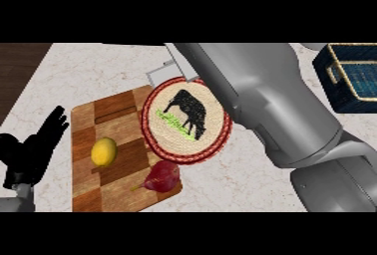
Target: Pick the squash from the placemat and place it in the tiered shelf
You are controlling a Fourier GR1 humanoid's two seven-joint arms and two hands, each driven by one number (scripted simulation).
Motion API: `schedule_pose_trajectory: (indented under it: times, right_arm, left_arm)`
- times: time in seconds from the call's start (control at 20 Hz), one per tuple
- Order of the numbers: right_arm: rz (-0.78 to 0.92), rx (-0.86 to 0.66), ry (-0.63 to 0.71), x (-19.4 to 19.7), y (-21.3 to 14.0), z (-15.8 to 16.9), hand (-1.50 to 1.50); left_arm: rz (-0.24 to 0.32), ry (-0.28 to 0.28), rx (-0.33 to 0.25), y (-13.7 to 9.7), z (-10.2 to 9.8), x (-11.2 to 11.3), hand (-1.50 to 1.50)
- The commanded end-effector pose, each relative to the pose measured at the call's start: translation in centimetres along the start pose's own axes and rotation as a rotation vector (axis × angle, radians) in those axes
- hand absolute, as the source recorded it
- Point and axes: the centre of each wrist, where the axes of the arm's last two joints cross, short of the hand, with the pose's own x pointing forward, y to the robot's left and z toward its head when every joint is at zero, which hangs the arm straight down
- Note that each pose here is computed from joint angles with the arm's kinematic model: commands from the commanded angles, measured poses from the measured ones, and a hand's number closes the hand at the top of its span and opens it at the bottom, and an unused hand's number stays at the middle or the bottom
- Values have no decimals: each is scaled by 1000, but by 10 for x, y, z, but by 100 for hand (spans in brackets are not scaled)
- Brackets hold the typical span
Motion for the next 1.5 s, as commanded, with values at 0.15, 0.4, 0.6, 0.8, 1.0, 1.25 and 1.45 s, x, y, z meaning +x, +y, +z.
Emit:
schedule_pose_trajectory:
  times: [0.15, 0.4, 0.6, 0.8, 1.0, 1.25, 1.45]
  right_arm:
    - [-130, -29, 334, -17, 14, -20, 150]
    - [-16, 9, 296, -24, 46, -11, -150]
    - [-89, -17, 267, -31, 48, -19, -150]
    - [-209, -45, 271, -33, 44, -22, -150]
    - [-350, -12, 292, -25, 26, -15, -150]
    - [-512, -1, 304, -26, 6, -23, -150]
    - [-655, -76, 271, -27, -13, -19, -150]
  left_arm:
    - [12, 14, 2, 11, 4, -2, 0]
    - [20, 9, 24, 1, -3, -1, 0]
    - [10, 5, 8, -1, 12, -12, 0]
    - [7, 0, 12, 6, 14, -13, 0]
    - [12, 12, 21, 5, 10, -4, 0]
    - [2, 17, 31, 13, 14, -7, 0]
    - [3, 36, 35, 2, 17, -22, 0]
